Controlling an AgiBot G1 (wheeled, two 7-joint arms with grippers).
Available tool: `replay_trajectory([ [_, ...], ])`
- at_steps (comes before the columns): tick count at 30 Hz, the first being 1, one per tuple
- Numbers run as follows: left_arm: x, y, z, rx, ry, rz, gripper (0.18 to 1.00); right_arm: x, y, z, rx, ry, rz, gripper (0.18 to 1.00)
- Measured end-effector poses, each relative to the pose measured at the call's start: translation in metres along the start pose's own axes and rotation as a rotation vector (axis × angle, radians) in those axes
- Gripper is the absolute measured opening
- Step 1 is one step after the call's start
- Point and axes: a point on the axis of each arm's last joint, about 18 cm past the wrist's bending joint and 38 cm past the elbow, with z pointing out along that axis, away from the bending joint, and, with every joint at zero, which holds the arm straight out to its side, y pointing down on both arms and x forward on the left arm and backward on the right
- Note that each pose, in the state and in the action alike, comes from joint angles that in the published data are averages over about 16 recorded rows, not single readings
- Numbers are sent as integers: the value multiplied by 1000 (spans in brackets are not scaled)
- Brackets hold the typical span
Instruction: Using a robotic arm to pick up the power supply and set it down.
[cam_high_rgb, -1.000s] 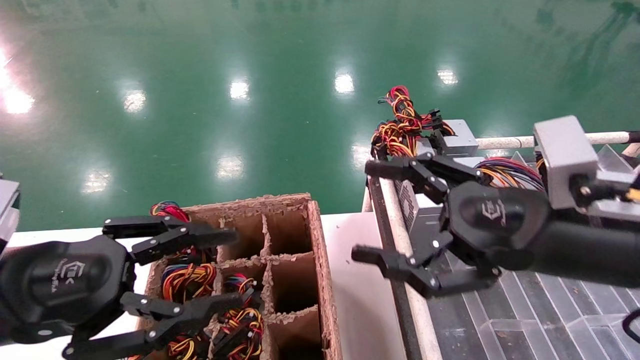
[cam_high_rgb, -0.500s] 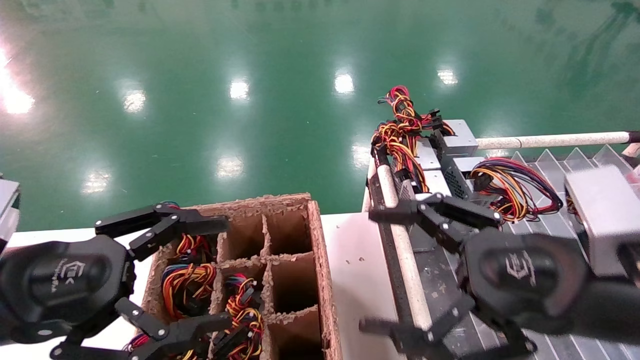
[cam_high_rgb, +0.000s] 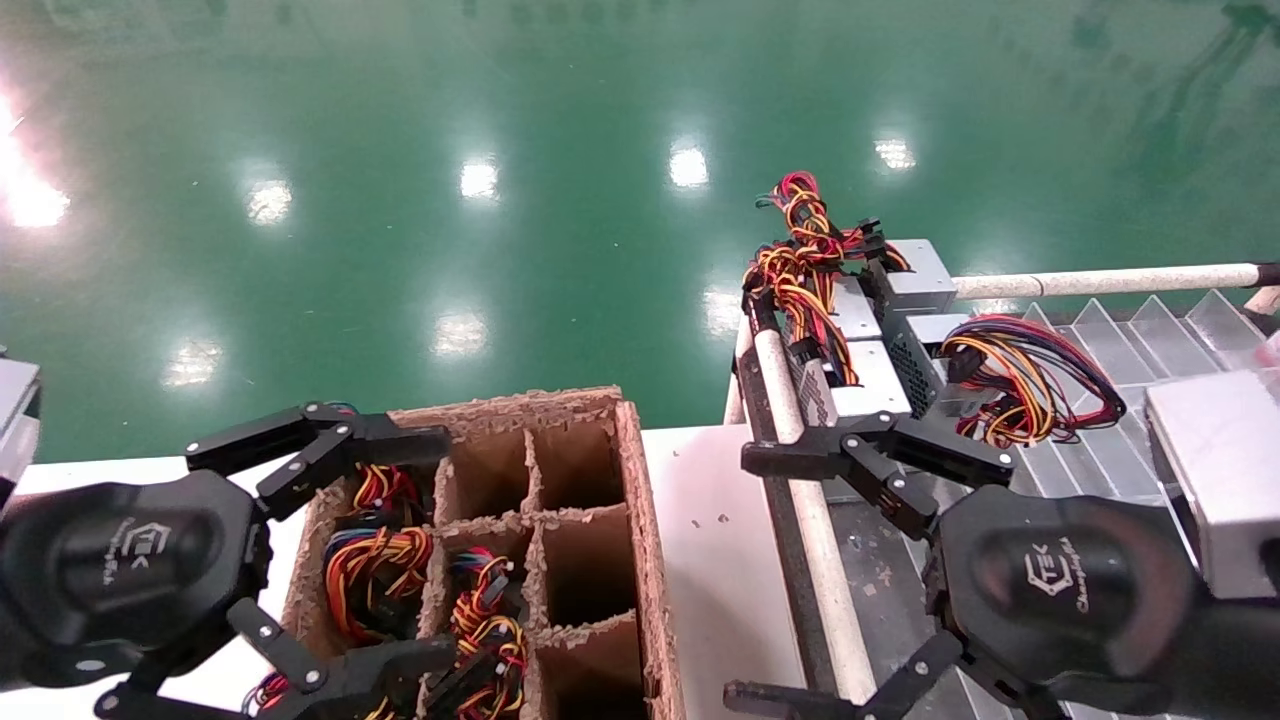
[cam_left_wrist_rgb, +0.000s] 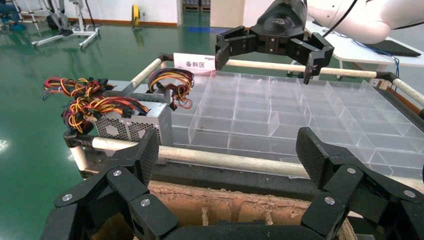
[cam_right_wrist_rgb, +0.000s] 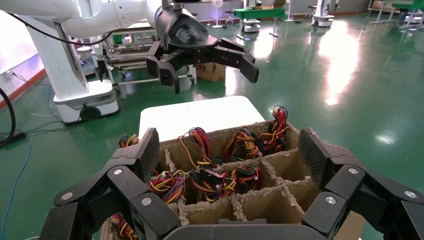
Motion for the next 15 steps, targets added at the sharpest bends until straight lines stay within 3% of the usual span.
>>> replay_trajectory([
  [15, 0, 0, 0, 0, 0, 0, 1000, 4, 1, 1, 8, 3, 5, 1000],
])
